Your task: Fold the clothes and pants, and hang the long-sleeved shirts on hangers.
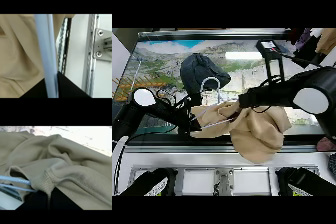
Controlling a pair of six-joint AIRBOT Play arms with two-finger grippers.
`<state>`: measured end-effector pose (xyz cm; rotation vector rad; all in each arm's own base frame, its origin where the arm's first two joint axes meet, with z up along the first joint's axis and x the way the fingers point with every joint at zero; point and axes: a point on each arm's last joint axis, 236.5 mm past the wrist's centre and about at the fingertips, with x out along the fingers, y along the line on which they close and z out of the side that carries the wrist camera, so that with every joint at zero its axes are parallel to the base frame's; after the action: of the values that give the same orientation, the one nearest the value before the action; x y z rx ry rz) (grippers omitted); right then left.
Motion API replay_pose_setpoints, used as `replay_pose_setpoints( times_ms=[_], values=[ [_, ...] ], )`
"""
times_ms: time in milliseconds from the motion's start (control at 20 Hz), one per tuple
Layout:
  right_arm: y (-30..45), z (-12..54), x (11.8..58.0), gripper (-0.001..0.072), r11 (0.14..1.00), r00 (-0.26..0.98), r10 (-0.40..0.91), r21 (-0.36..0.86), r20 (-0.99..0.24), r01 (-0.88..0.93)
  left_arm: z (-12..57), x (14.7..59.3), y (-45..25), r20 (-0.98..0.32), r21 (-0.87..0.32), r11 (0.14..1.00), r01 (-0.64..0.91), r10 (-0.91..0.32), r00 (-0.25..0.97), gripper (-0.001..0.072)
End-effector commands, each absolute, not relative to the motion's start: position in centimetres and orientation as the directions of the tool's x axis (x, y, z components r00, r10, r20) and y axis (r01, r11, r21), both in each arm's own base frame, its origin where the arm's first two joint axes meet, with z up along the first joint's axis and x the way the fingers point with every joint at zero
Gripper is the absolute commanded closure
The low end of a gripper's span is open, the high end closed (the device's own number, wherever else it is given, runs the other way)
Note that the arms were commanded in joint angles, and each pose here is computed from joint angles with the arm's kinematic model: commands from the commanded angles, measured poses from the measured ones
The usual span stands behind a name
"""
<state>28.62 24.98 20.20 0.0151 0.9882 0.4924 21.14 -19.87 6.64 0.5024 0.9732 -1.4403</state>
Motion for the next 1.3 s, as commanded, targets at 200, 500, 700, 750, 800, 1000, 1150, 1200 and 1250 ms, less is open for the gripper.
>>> replay_pose_setpoints(
  times_ms=[200,500,700,750,800,1000,1150,1200,1250],
  values=[
    [31.9,21.6,27.3,0.0678,0.793,0.447,0.556,0.288,-0.701,-0.536,6.8,21.3,-20.0,-0.792,-0.255,0.123,0.959,-0.595,-0.134,0.0685],
    [33.5,20.7,26.4,0.0677,0.768,0.390,0.587,0.337,-0.709,-0.544,6.7,21.3,-20.0,-0.793,-0.254,0.123,0.959,-0.595,-0.134,0.0686],
    [33.5,20.9,26.3,0.0666,0.760,0.387,0.592,0.332,-0.707,-0.559,6.7,21.3,-20.0,-0.793,-0.254,0.123,0.959,-0.594,-0.134,0.0686],
    [33.4,21.0,26.2,0.0665,0.760,0.388,0.593,0.332,-0.705,-0.559,6.7,21.3,-20.0,-0.793,-0.254,0.123,0.959,-0.594,-0.134,0.0686],
    [33.3,21.1,26.2,0.0644,0.759,0.390,0.595,0.332,-0.703,-0.560,6.7,21.3,-20.0,-0.793,-0.254,0.123,0.959,-0.594,-0.134,0.0686],
    [32.7,21.8,25.8,0.0256,0.759,0.395,0.596,0.329,-0.699,-0.563,6.7,21.3,-20.0,-0.793,-0.254,0.123,0.959,-0.594,-0.134,0.0686],
    [30.2,21.5,26.0,0.0255,0.798,0.414,0.536,0.280,-0.736,-0.534,6.7,21.3,-20.0,-0.793,-0.254,0.123,0.959,-0.594,-0.134,0.0686],
    [29.4,21.5,26.1,0.0254,0.808,0.414,0.522,0.276,-0.746,-0.521,6.7,21.3,-20.0,-0.793,-0.254,0.123,0.959,-0.594,-0.134,0.0686],
    [28.4,21.6,26.2,0.0254,0.819,0.418,0.508,0.273,-0.753,-0.504,6.7,21.3,-20.0,-0.793,-0.254,0.123,0.959,-0.594,-0.134,0.0686]
  ],
)
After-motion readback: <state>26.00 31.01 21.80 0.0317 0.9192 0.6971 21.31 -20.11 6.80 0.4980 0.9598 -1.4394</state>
